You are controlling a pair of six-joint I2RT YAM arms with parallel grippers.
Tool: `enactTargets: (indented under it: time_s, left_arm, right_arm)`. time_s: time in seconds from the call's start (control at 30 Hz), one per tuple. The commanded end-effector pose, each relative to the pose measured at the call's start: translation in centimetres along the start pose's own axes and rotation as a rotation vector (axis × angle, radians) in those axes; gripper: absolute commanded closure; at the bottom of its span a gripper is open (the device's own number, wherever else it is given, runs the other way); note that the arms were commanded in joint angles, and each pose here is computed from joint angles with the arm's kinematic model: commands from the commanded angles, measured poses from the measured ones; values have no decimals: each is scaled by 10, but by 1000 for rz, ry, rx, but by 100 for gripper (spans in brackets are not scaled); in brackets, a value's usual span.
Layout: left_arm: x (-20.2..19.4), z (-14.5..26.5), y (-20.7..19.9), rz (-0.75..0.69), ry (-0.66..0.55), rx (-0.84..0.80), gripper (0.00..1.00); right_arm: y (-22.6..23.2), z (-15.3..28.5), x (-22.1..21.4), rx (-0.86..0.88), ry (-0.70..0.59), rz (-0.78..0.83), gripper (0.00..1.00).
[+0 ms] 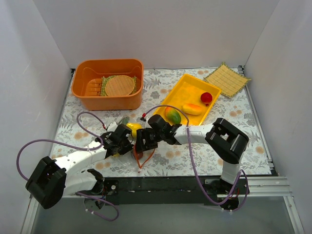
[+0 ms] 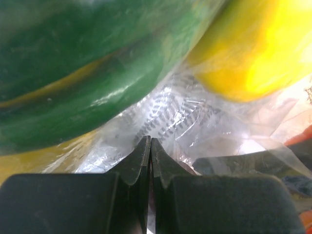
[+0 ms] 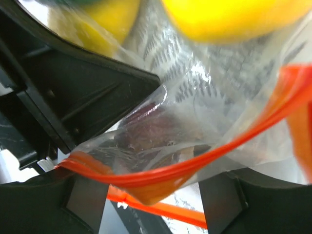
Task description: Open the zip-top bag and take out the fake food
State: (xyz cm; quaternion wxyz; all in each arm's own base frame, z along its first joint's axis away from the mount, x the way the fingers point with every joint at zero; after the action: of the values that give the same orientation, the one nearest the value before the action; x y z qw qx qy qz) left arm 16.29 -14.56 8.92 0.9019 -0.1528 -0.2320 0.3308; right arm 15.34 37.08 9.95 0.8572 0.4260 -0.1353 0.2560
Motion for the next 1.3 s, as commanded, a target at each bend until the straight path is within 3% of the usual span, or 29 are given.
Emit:
enactTargets:
  time_s: [0.0, 0.27, 0.47, 1.0, 1.1, 1.17, 1.27]
  left_arm:
    - [-8, 0, 1, 37, 21, -26, 100]
    - [-9, -3, 4, 44, 6, -23, 100]
    - [-8, -4, 3, 38, 0, -23, 100]
    - [-4, -3, 1, 21, -28, -14, 100]
    - [-3, -3, 1, 18, -30, -13, 100]
    - [-3, -3, 1, 19, -33, -13, 100]
    - [-2, -2, 1, 19, -36, -13, 100]
  right_arm:
    - [-2, -3, -5, -42, 45, 32, 26]
    - [3, -3, -15, -26, 76, 94, 18]
    - [-1, -3, -21, -33, 91, 79, 30]
    - [-13, 9, -45, -118, 171, 145, 24]
    - [-12, 13, -43, -130, 157, 145, 35]
    - [-11, 16, -40, -146, 146, 148, 59]
    - [-7, 28, -34, -185, 120, 167, 72]
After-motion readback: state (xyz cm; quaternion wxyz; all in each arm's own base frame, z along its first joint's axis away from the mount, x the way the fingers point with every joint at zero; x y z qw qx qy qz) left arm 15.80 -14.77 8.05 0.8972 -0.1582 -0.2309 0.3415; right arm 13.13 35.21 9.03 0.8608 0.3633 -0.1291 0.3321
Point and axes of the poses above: each gripper's point midway between its finger pads, its own z axis back along the fingers, its own y axis along the line the jaws close on, x = y × z, the point moved 7 cm from there along z, back along the fingers, and after that the axes turned 8 degrees about z, right-handed, at the moved point
